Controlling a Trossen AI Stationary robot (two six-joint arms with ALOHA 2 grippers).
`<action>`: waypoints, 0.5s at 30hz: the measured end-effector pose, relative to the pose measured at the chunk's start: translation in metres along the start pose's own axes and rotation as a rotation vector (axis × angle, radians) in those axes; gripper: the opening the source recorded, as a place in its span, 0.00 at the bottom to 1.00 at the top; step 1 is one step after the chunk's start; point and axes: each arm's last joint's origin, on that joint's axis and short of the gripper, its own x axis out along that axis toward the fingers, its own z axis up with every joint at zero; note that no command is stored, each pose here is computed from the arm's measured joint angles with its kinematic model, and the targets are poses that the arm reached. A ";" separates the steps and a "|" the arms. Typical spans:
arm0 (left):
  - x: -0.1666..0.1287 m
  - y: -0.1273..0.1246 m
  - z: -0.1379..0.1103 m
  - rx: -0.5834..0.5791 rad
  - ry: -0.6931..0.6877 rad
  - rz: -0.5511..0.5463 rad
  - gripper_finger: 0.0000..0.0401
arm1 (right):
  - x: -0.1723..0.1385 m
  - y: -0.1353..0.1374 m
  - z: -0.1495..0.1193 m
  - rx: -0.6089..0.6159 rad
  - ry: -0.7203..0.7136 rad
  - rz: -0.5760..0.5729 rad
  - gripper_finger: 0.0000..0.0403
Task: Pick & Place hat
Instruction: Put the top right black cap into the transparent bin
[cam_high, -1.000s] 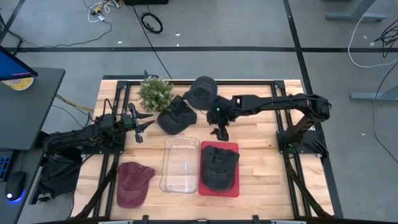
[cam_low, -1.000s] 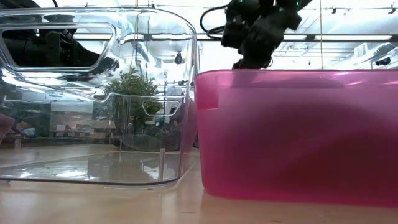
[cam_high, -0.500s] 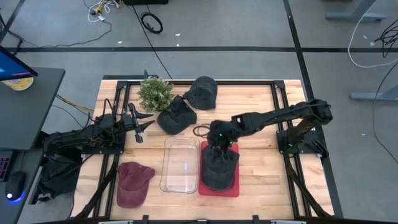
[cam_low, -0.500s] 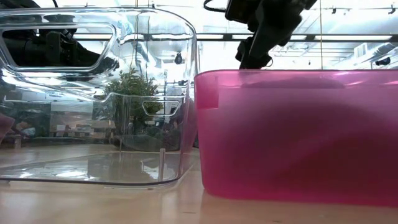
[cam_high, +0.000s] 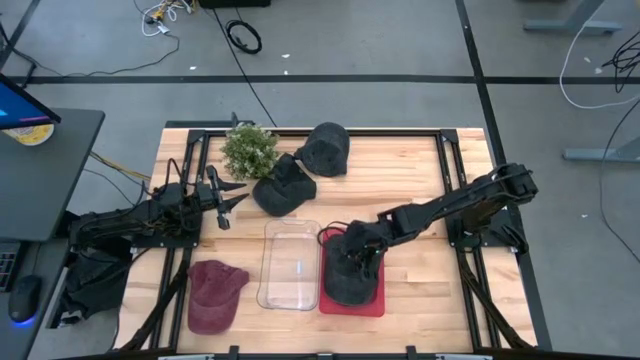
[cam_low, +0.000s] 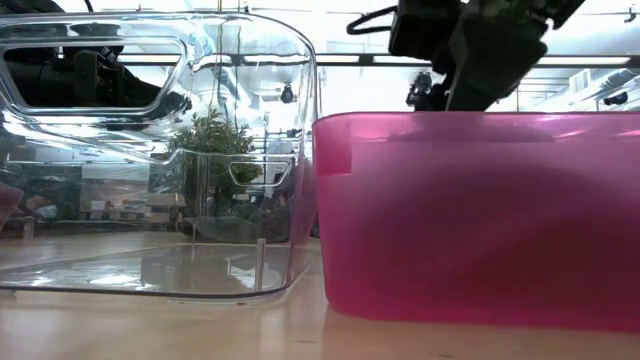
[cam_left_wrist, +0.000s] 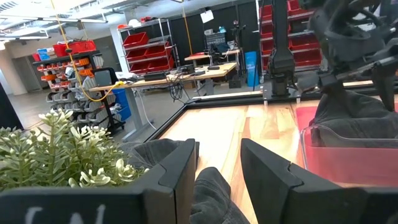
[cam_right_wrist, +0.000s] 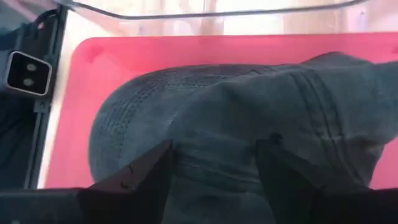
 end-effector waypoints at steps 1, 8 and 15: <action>0.000 0.000 0.000 0.000 0.000 0.000 0.33 | 0.001 0.001 -0.001 0.013 0.000 0.003 0.57; 0.000 0.000 0.000 0.000 0.000 0.000 0.33 | 0.004 0.011 -0.005 0.056 -0.003 0.020 0.57; 0.000 0.000 0.000 0.000 0.000 0.000 0.33 | 0.005 0.023 -0.001 0.013 -0.093 0.011 0.51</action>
